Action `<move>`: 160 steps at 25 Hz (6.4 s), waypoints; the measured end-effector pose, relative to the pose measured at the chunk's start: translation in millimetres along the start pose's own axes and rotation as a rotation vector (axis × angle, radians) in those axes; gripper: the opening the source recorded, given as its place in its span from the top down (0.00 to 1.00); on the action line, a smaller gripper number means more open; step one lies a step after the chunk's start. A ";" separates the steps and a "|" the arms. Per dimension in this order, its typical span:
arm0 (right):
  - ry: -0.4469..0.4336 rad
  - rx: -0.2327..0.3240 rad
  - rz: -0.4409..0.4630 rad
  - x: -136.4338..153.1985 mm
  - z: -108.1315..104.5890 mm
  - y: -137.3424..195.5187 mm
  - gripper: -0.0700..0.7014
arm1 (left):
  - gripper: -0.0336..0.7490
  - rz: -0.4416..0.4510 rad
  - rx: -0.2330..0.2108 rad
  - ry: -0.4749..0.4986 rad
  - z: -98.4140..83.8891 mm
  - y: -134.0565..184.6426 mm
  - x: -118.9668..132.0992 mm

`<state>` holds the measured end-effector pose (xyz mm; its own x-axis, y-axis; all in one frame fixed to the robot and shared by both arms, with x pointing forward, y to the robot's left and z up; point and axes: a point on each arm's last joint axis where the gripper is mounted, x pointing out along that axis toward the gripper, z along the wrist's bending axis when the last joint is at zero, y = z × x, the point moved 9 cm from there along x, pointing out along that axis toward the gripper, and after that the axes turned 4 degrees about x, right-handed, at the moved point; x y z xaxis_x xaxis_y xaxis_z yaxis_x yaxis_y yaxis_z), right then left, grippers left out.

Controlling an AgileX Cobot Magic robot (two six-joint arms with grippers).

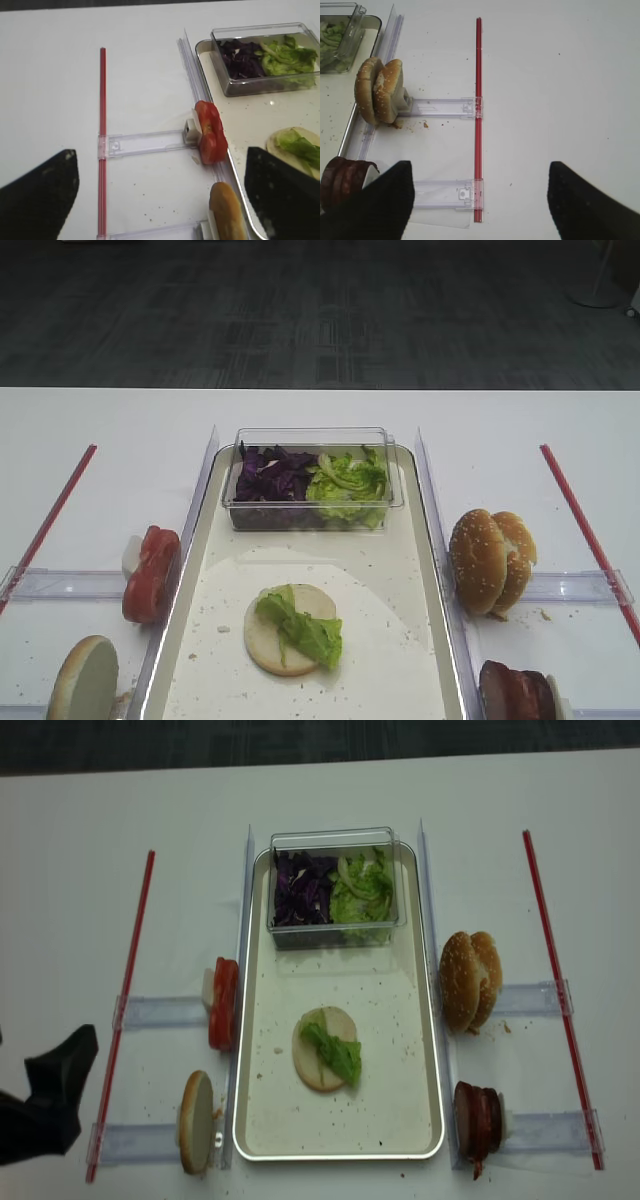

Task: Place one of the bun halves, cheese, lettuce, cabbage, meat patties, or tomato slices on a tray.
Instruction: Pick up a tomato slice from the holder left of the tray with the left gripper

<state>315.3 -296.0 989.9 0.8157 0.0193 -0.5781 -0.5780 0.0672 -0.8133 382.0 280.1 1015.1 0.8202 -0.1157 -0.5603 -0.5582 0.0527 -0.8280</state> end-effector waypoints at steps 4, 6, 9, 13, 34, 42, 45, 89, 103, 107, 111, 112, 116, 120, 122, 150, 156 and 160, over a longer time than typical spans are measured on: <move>0.000 0.000 0.000 0.0 0.0 0.0 0.17 | 0.17 0.102 -0.002 0.019 4.4 -19.3 26.6; 0.000 0.000 0.000 0.0 0.0 0.0 0.17 | 0.17 0.166 -0.010 0.024 8.2 -29.1 43.7; 0.000 0.000 0.000 0.0 0.0 0.0 0.17 | 0.17 0.225 -0.016 0.030 12.8 -44.1 63.8; 0.000 0.000 0.000 0.0 0.0 0.0 0.17 | 0.17 0.353 -0.031 0.051 17.6 -50.2 96.4; 0.000 0.000 0.000 0.0 0.0 0.0 0.17 | 0.17 0.797 -0.124 0.128 21.3 18.2 192.3; 0.000 0.000 0.000 0.0 0.0 0.0 0.17 | 0.17 0.785 -0.111 0.144 19.3 16.1 193.5; 0.000 0.000 0.000 0.0 0.0 0.0 0.17 | 0.17 0.786 -0.104 0.149 16.9 16.1 193.6; 0.000 0.000 0.000 0.0 0.0 0.0 0.17 | 0.34 0.856 0.039 0.163 -104.4 11.3 191.2; 0.000 0.000 0.001 0.0 0.0 0.3 0.17 | 0.35 0.851 0.024 0.165 -107.6 14.7 202.7; 0.000 0.000 0.001 0.0 0.0 0.3 0.17 | 0.35 0.843 0.015 0.170 -109.1 13.9 204.0; 0.000 0.000 0.001 0.0 0.0 0.3 0.17 | 0.35 0.841 0.015 0.170 -109.3 13.6 204.3; 0.000 0.000 0.001 0.0 0.0 0.3 0.17 | 0.35 0.841 0.015 0.170 -109.3 13.6 204.3; 0.000 0.000 0.001 0.0 0.0 0.3 0.17 | 0.35 0.860 0.014 0.166 -109.4 19.0 208.2; 0.000 0.000 0.001 0.0 0.0 0.3 0.17 | 0.35 0.878 0.013 0.163 -109.9 23.7 212.8; 0.000 0.000 0.001 0.0 0.0 0.3 0.17 | 0.35 0.874 0.012 0.163 -110.3 22.8 213.8; 0.000 0.000 0.001 0.0 0.0 0.3 0.17 | 0.62 0.906 0.070 0.127 -104.1 29.1 222.6; 0.000 0.000 0.001 0.0 0.0 0.3 0.17 | 0.68 0.903 0.077 0.106 -100.2 28.7 223.6; 0.000 0.000 0.001 0.0 0.0 0.3 0.17 | 0.72 0.901 0.080 0.095 -99.1 28.6 223.8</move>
<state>315.1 -296.0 989.7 0.8148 0.0193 -0.5794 -0.5792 0.0672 -0.8124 537.1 157.5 868.1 0.0618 -0.0789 -0.9950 -0.9698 0.2311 -0.0786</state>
